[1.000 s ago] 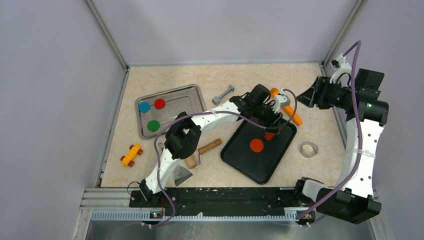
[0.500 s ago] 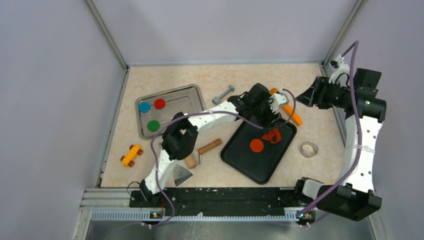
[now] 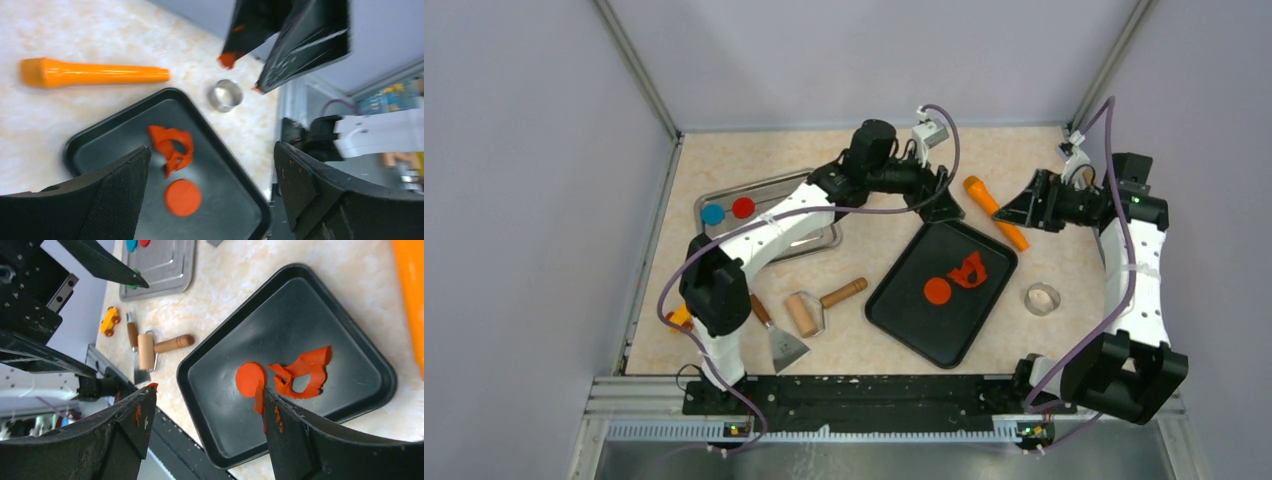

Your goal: Roll out the dumpling wrappers from the dough

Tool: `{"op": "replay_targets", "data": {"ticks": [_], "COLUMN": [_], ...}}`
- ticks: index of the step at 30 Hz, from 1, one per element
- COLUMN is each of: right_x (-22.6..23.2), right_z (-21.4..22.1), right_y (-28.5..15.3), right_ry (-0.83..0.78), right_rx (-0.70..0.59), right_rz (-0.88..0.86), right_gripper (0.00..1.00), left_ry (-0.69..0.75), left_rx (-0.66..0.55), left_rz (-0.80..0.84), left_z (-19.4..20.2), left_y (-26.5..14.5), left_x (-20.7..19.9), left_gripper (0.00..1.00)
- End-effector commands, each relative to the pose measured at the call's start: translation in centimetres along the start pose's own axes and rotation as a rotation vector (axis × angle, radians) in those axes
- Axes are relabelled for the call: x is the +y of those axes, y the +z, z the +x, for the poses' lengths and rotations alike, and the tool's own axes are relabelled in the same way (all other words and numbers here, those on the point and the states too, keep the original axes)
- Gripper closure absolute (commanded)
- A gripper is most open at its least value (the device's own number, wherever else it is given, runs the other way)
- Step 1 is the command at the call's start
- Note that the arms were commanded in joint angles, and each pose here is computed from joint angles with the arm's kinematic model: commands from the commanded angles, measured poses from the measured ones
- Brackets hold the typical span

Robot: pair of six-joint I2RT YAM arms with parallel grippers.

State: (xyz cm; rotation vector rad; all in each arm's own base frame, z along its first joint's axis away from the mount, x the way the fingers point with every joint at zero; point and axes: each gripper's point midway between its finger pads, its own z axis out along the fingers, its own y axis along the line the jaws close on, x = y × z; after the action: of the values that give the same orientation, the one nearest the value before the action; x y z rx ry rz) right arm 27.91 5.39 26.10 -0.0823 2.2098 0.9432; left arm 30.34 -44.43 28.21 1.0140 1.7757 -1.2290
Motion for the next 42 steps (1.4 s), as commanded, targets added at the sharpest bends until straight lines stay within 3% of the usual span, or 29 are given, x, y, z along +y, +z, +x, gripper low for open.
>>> {"op": "replay_targets", "data": {"ticks": [1, 7, 20, 29, 42], "right_x": [1.6, 1.0, -0.7, -1.0, -0.7], "right_z": [0.3, 3.4, 6.3, 6.1, 7.0], "right_y": [0.2, 0.7, 2.7, 3.6, 3.5], "right_ry": [-0.049, -0.107, -0.163, -0.152, -0.125], "right_rx": [0.003, 0.133, 0.268, 0.283, 0.298], "right_rz": [-0.158, -0.176, -0.112, -0.118, -0.127], "right_gripper": [0.22, 0.19, 0.15, 0.14, 0.15], "left_ry": [-0.221, -0.367, -0.431, -0.481, -0.527], "left_rx": [-0.002, 0.022, 0.056, 0.027, 0.038], "left_rz": [0.202, 0.347, 0.437, 0.328, 0.292], "left_z": [-0.3, 1.7, 4.5, 5.6, 7.6], "left_y": [1.6, 4.1, 8.3, 11.9, 14.4], "left_x": [-2.1, -1.6, -1.5, 0.3, 1.0], "left_gripper": [0.06, 0.08, 0.08, 0.1, 0.14]}}
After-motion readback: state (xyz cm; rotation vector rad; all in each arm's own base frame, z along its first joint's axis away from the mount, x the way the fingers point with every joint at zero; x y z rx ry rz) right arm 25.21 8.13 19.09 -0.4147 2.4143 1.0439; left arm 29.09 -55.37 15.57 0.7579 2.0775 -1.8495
